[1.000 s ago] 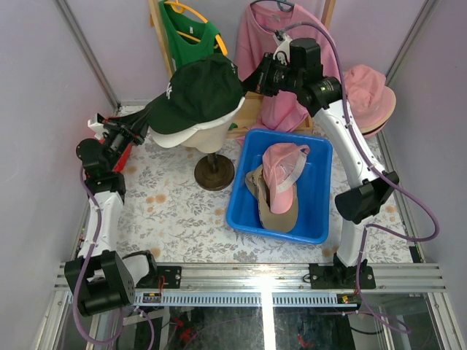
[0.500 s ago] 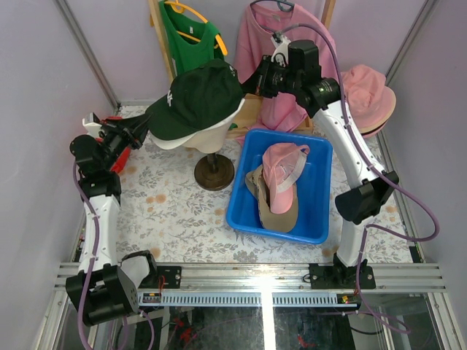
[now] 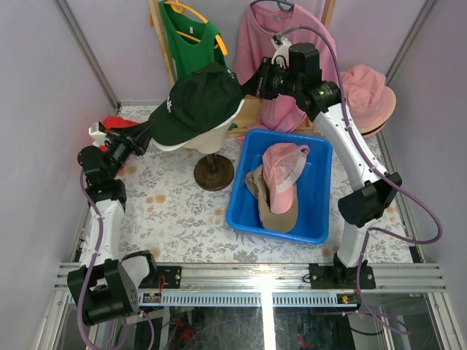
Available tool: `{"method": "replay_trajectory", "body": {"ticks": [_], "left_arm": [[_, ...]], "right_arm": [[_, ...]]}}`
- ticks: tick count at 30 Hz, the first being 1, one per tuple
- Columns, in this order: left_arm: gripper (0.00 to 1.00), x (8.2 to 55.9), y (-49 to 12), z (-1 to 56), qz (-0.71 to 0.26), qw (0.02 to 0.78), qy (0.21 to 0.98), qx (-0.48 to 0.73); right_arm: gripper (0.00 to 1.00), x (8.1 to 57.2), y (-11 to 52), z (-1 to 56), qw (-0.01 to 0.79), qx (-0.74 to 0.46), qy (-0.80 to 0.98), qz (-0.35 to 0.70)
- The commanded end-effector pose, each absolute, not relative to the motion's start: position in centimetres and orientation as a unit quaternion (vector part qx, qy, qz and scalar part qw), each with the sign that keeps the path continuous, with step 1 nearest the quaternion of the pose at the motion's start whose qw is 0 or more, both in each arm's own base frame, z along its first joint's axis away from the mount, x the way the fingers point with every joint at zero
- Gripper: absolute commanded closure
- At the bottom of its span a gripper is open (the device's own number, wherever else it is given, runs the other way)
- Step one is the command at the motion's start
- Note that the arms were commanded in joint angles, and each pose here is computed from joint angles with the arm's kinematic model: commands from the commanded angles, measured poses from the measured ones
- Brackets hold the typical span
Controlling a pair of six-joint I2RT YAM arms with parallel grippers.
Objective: Stack the hats
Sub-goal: Stack the hat on the hat.
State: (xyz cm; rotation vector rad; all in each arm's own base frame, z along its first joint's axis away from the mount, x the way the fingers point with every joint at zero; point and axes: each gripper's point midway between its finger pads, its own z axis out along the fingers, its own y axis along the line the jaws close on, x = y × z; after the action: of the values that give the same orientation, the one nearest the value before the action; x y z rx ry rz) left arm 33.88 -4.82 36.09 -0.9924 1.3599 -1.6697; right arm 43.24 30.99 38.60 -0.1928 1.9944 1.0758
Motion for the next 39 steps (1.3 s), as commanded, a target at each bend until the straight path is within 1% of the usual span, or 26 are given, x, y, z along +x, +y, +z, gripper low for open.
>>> {"method": "replay_trajectory", "body": {"ticks": [1, 9, 15, 20, 22, 23, 28, 33, 36, 39], "left_arm": [[1.0, 34.5, -4.1, 30.0, -0.623, 0.325, 0.555, -0.445], [1.0, 34.6, -4.2, 27.9, -0.617, 0.313, 0.563, -0.453], [1.0, 35.0, -4.0, 27.7, -0.617, 0.309, 0.559, -0.46], [0.86, 35.0, -3.5, 27.8, -0.604, 0.316, 0.553, -0.479], [0.76, 34.9, -3.1, 27.8, -0.597, 0.322, 0.548, -0.49], [0.73, 34.9, -3.0, 27.9, -0.595, 0.323, 0.547, -0.493], [0.68, 35.0, -2.7, 28.8, -0.587, 0.334, 0.546, -0.496], [0.67, 35.0, -2.3, 29.7, -0.58, 0.348, 0.54, -0.5], [0.67, 34.9, -2.0, 30.3, -0.573, 0.359, 0.537, -0.505], [0.66, 34.7, -1.5, 30.9, -0.562, 0.372, 0.535, -0.509]], "right_arm": [[1.0, 44.0, 28.8, 34.8, 0.395, -0.053, 0.837, 0.375], [1.0, 44.5, 29.1, 35.1, 0.396, -0.05, 0.835, 0.379], [1.0, 44.6, 29.1, 35.8, 0.4, -0.052, 0.832, 0.38], [1.0, 44.6, 29.3, 36.1, 0.401, -0.054, 0.83, 0.383], [1.0, 44.6, 29.3, 36.1, 0.4, -0.055, 0.83, 0.385], [1.0, 44.6, 29.3, 36.2, 0.401, -0.057, 0.829, 0.386], [1.0, 44.4, 29.2, 36.6, 0.405, -0.059, 0.827, 0.386], [1.0, 44.2, 29.2, 36.8, 0.407, -0.061, 0.825, 0.387], [0.94, 44.2, 29.1, 37.2, 0.412, -0.062, 0.822, 0.389], [0.84, 44.1, 29.2, 37.7, 0.416, -0.064, 0.818, 0.391]]}}
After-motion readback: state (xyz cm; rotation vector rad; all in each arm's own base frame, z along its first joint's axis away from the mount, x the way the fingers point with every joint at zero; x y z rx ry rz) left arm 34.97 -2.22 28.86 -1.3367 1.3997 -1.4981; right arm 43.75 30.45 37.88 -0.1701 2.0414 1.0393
